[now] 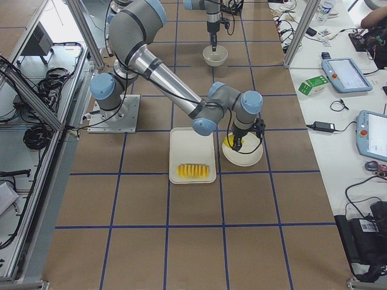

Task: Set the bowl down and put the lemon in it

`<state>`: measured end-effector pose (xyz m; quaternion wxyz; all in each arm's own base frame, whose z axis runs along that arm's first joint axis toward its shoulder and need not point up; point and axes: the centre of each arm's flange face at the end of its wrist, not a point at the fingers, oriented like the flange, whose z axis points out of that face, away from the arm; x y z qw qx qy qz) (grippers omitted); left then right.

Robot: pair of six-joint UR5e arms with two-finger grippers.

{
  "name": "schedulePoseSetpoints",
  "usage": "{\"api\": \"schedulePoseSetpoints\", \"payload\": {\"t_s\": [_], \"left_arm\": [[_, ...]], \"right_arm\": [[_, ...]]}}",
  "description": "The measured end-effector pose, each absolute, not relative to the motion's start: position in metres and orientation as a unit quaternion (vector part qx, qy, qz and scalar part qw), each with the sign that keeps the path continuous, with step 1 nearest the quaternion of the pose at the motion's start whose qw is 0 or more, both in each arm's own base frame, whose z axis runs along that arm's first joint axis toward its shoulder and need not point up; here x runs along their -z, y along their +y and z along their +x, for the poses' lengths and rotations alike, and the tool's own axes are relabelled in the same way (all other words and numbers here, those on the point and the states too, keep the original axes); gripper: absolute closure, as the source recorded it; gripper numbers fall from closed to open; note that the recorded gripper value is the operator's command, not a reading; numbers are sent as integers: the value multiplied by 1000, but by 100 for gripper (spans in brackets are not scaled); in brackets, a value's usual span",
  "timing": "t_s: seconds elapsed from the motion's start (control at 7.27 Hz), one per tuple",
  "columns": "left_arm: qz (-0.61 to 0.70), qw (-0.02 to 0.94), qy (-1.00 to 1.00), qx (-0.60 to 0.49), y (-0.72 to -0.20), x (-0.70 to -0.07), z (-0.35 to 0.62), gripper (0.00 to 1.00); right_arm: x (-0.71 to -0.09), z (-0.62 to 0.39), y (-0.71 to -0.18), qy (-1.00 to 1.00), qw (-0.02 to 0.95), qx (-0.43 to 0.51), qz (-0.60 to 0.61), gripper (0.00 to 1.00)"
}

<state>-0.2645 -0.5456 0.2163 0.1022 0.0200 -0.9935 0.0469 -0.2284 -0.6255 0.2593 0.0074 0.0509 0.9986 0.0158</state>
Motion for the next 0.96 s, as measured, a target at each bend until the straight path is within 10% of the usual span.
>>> {"api": "schedulePoseSetpoints", "payload": {"t_s": [0.14,0.96], "left_arm": [[20,102,-994,-45,-546,-213,-265,0],[21,68,-997,-10,-583,-334,-204,0]], "right_arm": [[-278,-215,-623,998,9,-18,59,100],[-349,-123,-613,996,36,-34,70,100]]}}
